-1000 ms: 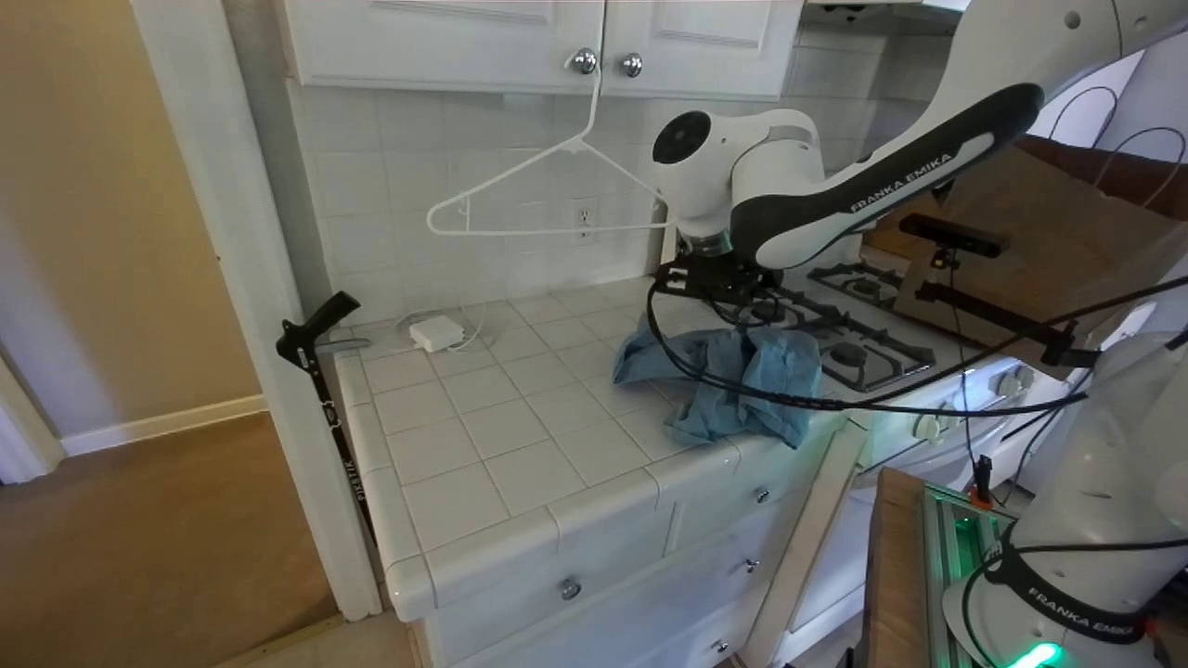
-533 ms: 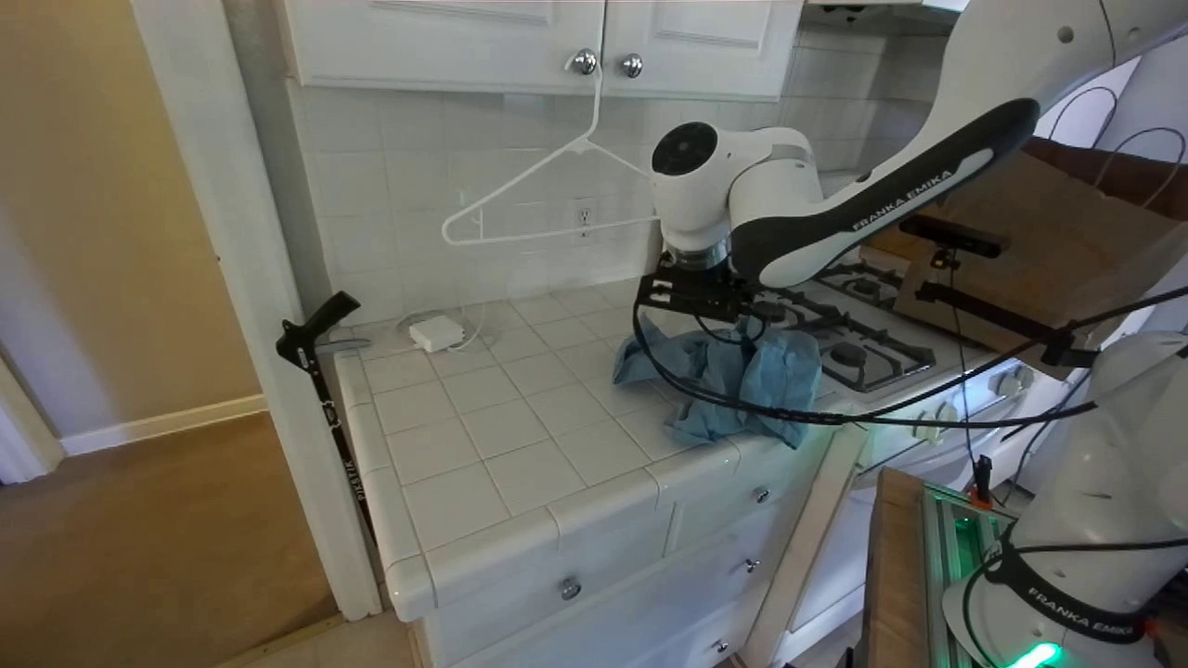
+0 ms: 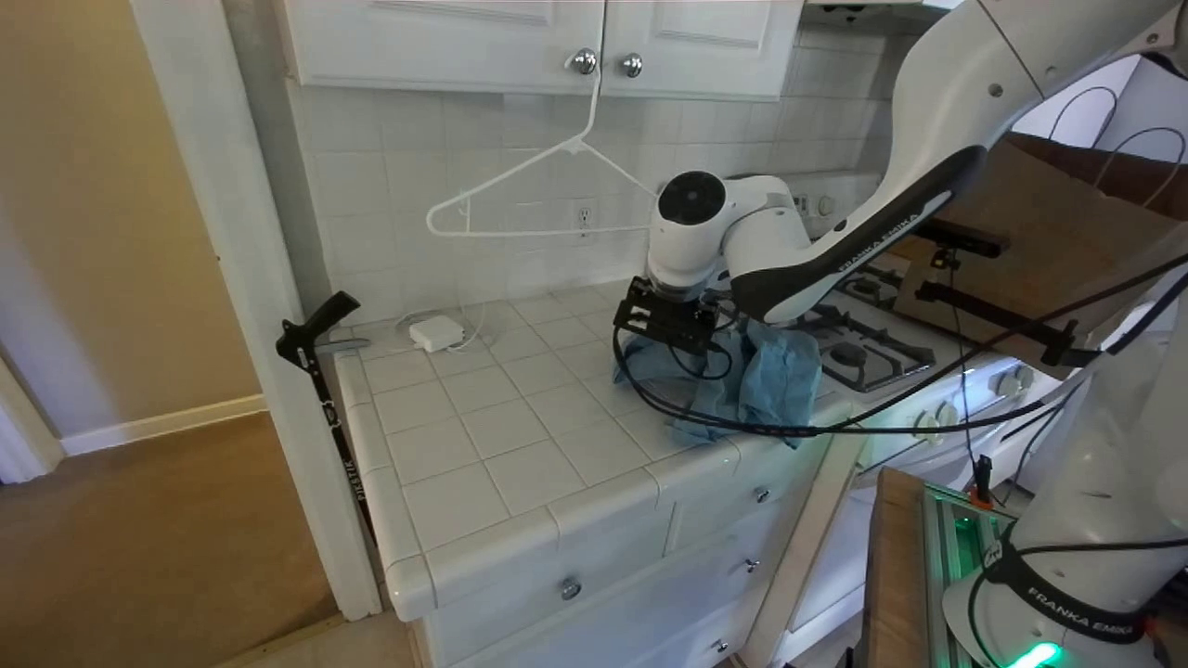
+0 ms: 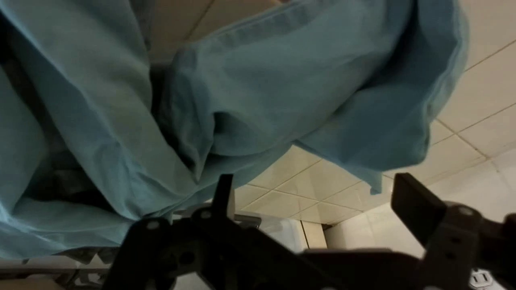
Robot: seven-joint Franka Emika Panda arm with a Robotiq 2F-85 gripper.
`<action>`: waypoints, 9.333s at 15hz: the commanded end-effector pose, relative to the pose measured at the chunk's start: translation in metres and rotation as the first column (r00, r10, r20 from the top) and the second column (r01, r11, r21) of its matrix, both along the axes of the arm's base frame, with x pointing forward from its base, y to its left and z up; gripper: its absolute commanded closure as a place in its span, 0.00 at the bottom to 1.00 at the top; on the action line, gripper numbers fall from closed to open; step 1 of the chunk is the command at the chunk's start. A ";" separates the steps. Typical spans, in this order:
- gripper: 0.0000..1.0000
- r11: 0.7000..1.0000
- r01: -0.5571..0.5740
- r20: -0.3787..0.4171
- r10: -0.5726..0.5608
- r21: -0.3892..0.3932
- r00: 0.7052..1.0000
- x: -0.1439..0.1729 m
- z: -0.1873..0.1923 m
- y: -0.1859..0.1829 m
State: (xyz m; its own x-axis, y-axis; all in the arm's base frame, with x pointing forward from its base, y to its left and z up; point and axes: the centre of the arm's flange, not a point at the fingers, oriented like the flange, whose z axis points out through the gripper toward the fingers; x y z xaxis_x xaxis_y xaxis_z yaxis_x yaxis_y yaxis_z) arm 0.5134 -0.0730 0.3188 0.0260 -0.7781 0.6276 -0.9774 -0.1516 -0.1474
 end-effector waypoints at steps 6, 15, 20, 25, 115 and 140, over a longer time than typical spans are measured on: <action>0.47 0.999 -0.033 0.029 0.031 0.039 0.999 0.013 -0.034 0.007; 1.00 0.996 -0.059 0.032 0.057 0.072 0.998 0.023 -0.036 0.013; 0.99 0.994 -0.082 0.080 0.076 0.078 0.994 0.026 -0.013 0.020; 0.99 0.991 -0.132 0.202 0.127 0.010 0.971 0.025 0.050 0.035; 0.00 0.583 -0.601 -0.023 0.707 -0.546 0.707 0.113 0.134 0.075; 0.00 0.630 -0.671 -0.272 0.617 -0.392 0.738 0.004 0.072 0.093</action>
